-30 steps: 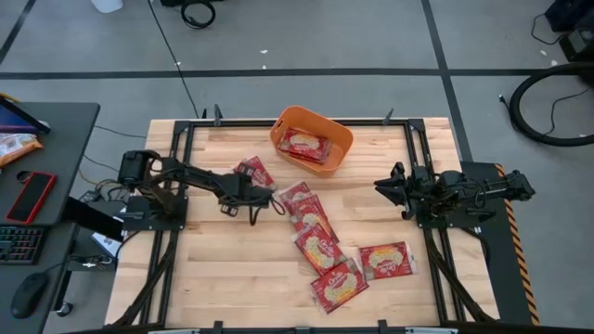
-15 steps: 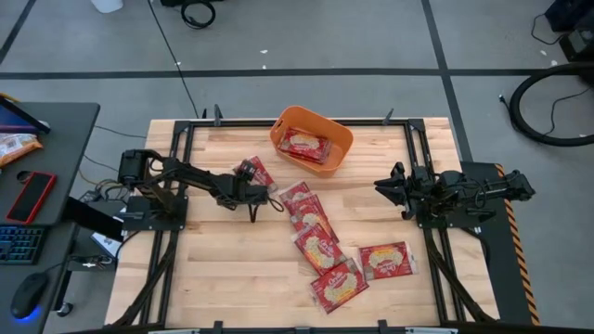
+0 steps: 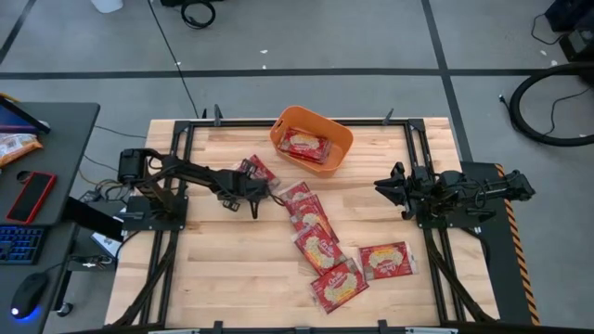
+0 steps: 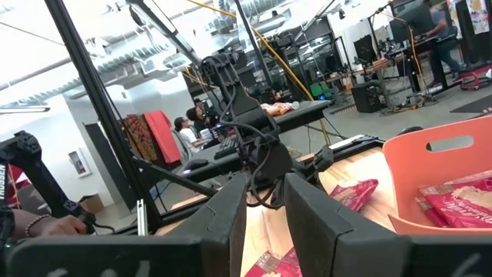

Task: Sort popcorn bags into baskets
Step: Put the red popcorn pack into the orange bin

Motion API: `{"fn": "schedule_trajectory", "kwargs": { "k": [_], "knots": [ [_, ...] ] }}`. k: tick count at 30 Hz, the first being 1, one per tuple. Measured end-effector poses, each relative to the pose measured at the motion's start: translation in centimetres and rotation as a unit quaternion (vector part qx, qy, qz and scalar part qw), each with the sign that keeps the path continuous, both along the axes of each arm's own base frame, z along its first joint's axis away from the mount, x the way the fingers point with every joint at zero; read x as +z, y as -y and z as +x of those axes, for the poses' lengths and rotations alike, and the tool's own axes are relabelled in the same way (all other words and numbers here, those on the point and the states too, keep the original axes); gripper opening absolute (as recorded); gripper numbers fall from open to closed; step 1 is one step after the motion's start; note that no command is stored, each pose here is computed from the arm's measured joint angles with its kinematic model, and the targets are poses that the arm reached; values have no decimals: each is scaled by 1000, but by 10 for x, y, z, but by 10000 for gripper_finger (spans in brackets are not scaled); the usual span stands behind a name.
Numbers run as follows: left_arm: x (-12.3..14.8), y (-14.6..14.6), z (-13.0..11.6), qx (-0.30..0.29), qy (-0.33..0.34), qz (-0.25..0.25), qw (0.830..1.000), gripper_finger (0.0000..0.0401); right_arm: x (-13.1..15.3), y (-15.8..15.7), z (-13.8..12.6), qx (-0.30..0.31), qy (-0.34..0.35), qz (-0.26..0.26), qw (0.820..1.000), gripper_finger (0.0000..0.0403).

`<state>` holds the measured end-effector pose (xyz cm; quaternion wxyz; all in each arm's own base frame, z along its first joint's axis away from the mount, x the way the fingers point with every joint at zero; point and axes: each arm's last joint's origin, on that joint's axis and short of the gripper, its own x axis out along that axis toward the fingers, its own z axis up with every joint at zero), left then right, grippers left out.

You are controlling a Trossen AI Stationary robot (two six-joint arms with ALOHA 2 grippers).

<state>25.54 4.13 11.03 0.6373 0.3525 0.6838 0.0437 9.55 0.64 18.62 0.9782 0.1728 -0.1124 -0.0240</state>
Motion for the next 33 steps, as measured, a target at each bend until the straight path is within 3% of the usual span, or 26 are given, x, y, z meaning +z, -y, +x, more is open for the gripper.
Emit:
{"fn": "schedule_trajectory", "kwargs": {
  "k": [5,12,22,27,33],
  "knots": [
    [16,5,11,-4,-1,-8,1000,5,0,0,0,0,0,0,1000,96],
    [73,16,38,-25,93,10,995,3,0,0,0,0,0,0,1000,96],
    [159,29,67,-37,236,36,970,1,0,0,0,0,1,0,1000,96],
    [171,20,78,-25,305,45,951,1,0,0,0,0,1,0,1000,96],
    [164,-16,92,35,355,54,933,1,0,0,0,0,1,0,1000,96]
  ]
}}
